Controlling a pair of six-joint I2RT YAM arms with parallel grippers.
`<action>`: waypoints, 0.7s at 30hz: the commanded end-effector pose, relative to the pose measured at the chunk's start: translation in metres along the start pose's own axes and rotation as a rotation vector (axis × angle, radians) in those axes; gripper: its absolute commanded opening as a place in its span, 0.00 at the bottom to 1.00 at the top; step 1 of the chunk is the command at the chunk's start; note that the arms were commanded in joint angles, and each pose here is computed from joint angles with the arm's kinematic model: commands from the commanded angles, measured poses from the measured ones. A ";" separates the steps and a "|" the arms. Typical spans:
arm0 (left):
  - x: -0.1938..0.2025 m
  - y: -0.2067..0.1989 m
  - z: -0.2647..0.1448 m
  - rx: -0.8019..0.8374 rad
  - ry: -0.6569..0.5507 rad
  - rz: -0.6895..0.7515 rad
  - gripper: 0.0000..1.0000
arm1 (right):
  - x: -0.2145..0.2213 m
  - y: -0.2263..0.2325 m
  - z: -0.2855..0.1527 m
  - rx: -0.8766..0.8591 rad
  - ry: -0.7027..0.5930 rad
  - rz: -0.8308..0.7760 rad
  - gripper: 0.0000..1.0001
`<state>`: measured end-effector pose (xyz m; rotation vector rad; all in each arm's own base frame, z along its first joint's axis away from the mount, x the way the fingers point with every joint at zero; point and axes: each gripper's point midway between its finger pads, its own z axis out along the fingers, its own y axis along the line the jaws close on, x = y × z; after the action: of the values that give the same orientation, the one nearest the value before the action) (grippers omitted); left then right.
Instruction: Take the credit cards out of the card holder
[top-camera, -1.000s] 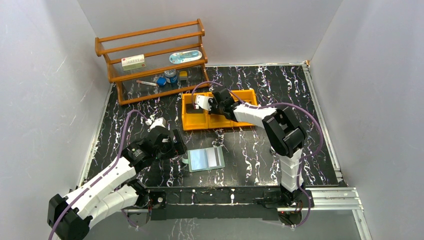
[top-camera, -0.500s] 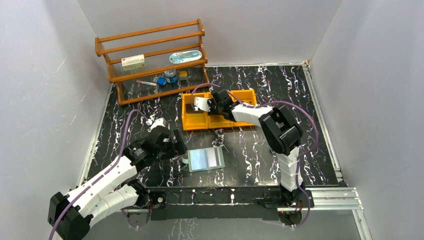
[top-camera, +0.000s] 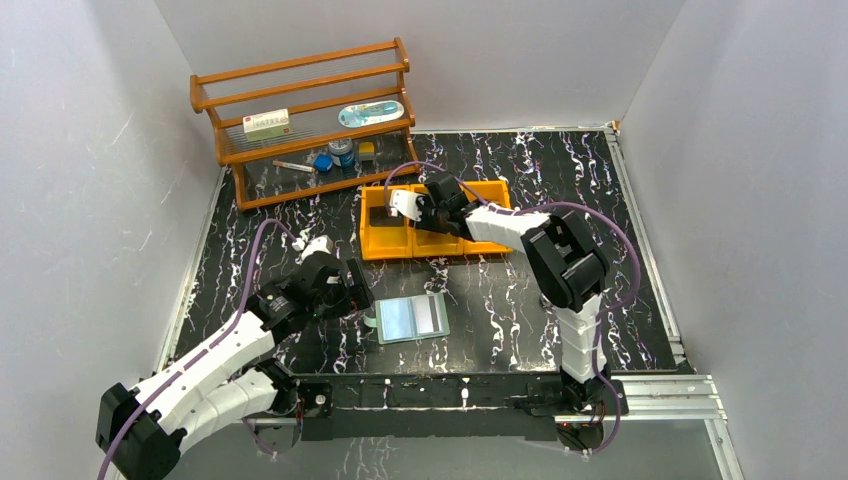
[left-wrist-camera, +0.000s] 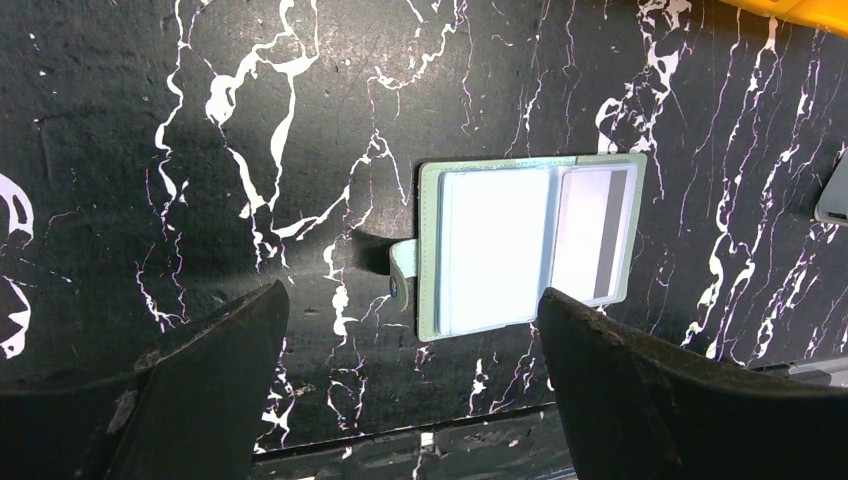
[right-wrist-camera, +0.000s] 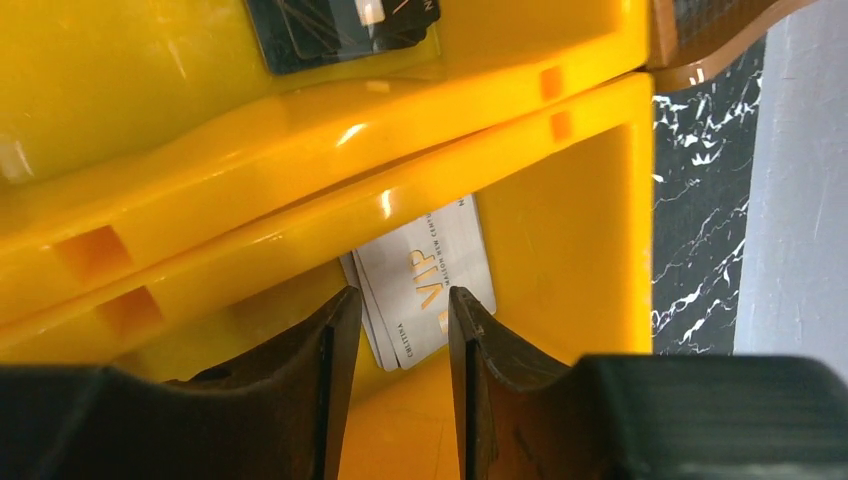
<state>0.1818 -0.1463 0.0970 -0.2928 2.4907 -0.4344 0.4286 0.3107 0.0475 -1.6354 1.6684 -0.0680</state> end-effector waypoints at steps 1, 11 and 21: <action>0.000 0.002 -0.001 -0.012 -0.001 -0.002 0.95 | -0.048 -0.040 -0.042 0.103 -0.148 0.104 0.47; -0.002 -0.001 -0.001 0.002 -0.008 -0.017 0.95 | -0.093 -0.013 -0.133 -0.036 -0.269 0.990 0.55; -0.012 0.012 -0.006 -0.077 -0.073 -0.098 0.95 | -0.097 0.140 -0.142 -0.232 0.005 1.347 0.71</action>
<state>0.1846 -0.1446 0.0979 -0.3600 2.4740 -0.4301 0.2740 0.3415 0.1382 -0.5437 2.3241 0.8233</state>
